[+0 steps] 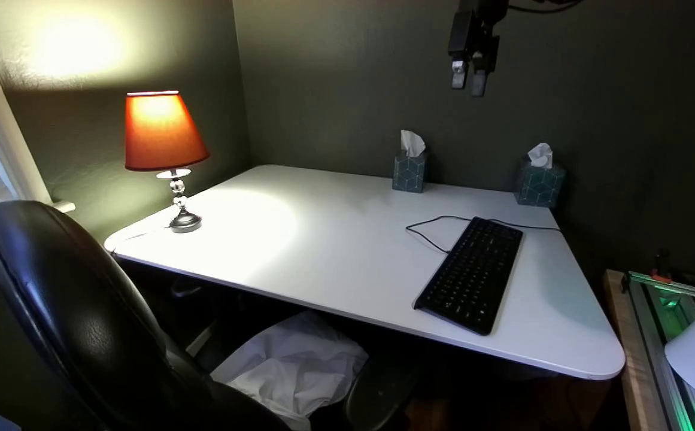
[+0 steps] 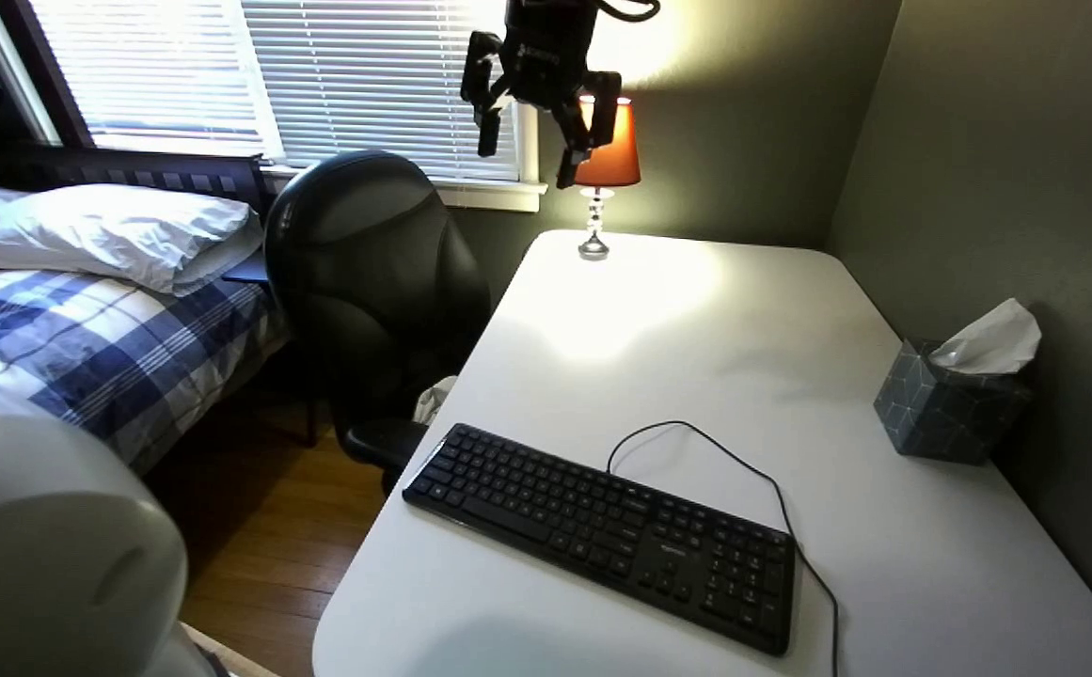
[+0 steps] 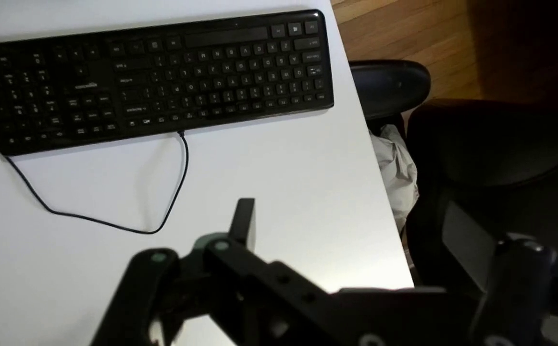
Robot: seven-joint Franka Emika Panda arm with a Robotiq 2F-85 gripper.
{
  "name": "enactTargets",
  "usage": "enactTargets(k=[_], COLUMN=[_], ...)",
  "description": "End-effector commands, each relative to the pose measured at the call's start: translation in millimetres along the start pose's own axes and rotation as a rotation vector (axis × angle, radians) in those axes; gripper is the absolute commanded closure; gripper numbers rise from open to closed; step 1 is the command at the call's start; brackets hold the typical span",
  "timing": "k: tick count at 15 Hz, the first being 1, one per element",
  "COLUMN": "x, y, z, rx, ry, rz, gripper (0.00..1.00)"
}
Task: Press a button on the keyboard
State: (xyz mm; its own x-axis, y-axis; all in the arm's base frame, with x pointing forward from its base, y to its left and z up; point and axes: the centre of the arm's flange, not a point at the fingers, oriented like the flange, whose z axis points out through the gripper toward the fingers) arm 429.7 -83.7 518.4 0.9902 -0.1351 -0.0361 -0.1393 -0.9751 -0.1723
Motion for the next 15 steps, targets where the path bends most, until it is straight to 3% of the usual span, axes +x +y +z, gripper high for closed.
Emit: enactTargets(k=[1,4,9,13,14,15], x=[-9.1,-7.4,-4.2,3.0,-3.1,-1.5], y=[-0.2,-6.7,-14.0,-6.2,-10.0,-8.7], z=[38.6,69.1,118.0,156.9,135.2,141.9], rx=[-0.049,-0.054,-0.062,-0.124,-0.092,-0.095], ry=[0.028,0.006,-0.110,-0.203,-0.175,-0.191], rz=[-0.068,-0.110,-0.135,-0.150,-0.130,-0.130], gripper=[0.00,0.00,0.00,0.00,0.00,0.00])
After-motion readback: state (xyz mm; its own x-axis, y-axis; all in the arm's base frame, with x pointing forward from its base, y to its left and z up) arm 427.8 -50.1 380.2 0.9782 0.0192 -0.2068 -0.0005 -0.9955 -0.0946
